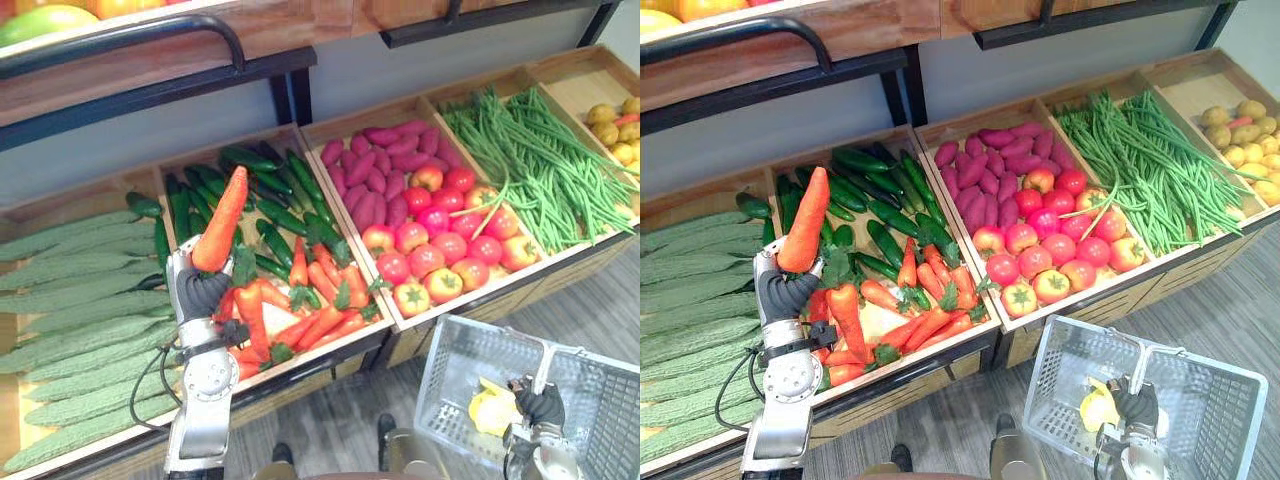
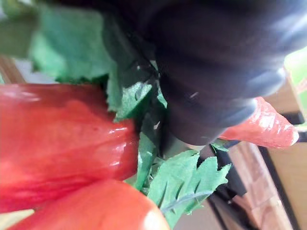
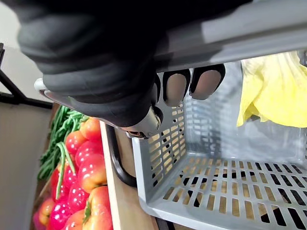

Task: Pick vegetable in the basket

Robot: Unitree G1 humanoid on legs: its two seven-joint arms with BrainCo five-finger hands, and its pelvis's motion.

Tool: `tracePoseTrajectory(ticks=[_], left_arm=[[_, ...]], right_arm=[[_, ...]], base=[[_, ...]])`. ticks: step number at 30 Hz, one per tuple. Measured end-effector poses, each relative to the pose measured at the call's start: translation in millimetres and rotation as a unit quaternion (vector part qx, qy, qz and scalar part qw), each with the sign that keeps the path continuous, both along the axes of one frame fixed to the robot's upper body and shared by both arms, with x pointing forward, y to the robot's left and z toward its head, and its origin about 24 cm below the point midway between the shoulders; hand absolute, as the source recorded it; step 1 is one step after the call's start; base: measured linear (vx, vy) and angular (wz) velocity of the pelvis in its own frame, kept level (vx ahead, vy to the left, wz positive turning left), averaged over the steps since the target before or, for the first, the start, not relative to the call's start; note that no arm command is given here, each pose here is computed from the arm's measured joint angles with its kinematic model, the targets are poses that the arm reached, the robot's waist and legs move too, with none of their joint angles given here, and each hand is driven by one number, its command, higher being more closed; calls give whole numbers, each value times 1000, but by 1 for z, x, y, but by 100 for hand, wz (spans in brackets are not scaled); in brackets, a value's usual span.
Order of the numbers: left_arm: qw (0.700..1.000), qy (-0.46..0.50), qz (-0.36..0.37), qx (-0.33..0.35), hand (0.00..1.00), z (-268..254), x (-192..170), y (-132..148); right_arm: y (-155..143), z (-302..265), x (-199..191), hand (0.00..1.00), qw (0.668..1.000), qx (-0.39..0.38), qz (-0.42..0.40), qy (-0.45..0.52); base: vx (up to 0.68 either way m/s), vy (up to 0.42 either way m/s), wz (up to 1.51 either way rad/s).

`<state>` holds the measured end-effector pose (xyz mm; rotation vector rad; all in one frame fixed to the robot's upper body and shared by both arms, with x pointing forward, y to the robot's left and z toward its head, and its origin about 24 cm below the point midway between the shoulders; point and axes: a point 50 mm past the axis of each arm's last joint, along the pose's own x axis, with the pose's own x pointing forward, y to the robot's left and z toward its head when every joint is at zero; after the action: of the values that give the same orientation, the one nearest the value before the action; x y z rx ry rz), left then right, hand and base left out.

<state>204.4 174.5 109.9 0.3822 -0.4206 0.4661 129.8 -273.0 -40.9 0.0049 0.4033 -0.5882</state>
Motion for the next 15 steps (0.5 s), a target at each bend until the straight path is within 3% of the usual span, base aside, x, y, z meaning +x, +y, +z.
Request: tracePoseTrajectory(ticks=[10,15], left_arm=[[995,-34,-84,-35,100,12,-2,-31],[992,-63,-93,-53,100,23,9,-29]], right_arm=[[16,54,17,100,992,-31,18,-120],[36,67,55,100,983,-22,64,-169]], base=[[-18,14,-104],[17,53,-118]])
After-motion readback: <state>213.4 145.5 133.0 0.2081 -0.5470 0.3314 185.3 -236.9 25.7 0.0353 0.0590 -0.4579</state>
